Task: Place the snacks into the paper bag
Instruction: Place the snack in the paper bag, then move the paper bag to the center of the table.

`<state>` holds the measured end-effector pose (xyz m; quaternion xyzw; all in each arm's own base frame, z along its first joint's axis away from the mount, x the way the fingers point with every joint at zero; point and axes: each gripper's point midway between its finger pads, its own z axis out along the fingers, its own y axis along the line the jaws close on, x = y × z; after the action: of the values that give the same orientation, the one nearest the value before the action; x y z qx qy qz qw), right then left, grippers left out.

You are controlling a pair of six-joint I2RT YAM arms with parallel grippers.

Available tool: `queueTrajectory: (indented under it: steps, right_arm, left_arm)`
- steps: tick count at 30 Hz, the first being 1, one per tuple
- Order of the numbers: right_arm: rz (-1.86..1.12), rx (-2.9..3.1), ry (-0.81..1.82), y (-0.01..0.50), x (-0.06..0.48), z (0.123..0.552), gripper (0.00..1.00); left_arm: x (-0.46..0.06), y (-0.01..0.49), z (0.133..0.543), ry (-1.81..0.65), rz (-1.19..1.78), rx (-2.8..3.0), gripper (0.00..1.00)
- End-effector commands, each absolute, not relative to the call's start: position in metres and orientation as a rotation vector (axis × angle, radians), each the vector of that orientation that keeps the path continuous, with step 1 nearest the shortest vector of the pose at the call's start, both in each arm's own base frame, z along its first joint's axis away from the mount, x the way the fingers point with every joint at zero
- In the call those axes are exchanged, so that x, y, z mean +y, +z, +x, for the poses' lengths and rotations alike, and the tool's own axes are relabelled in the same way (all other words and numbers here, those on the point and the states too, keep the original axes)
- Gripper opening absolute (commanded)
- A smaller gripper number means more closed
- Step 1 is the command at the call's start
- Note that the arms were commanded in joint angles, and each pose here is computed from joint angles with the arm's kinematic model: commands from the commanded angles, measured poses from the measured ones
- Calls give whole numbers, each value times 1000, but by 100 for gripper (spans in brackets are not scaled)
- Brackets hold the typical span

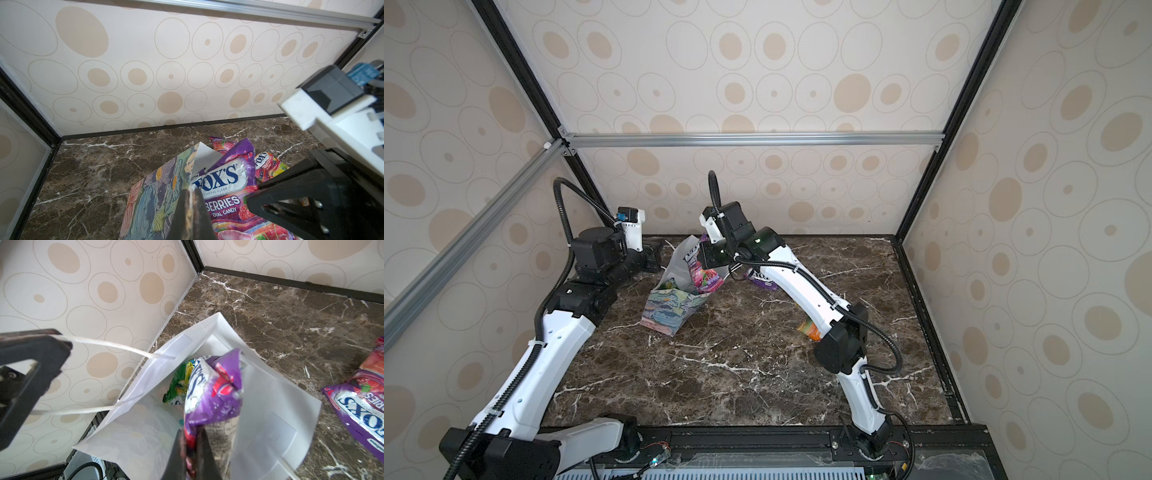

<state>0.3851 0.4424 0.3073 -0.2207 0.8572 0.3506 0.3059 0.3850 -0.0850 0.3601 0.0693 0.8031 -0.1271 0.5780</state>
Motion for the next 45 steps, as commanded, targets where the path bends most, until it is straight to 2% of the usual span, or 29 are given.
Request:
queueTrajectory:
  steps: [1,6,11,13,16,21,25,28,35,39,45]
  right_arm:
    - [-611,2199,1019,327,465,379,0]
    - [-630,2177,1086,320,492,378,0]
    - [-645,2187,1106,308,505,375,21]
    - [-659,2173,1093,309,506,374,39]
    - [-674,2131,1059,324,502,374,54]
    - [-705,2018,926,371,476,369,59]
    - [-710,1951,724,410,429,361,63]
    - [-658,1977,557,414,376,360,65]
    - [-259,2108,556,367,230,373,66]
    - [-50,2257,442,307,148,371,67]
    - [219,2388,427,234,78,363,69]
  left_arm:
    - [-83,372,380,-288,181,1846,0]
    - [-83,369,382,-280,179,1856,0]
    - [-81,364,384,-266,177,1870,0]
    - [-80,364,384,-257,172,1873,0]
    - [-78,364,384,-249,167,1873,0]
    - [-76,363,384,-238,161,1874,0]
    - [-77,363,385,-244,164,1876,0]
    - [-81,362,385,-266,174,1875,0]
    - [-118,375,390,-482,285,1863,0]
    - [-128,407,394,-529,301,1817,0]
    - [-161,443,396,-670,378,1767,0]
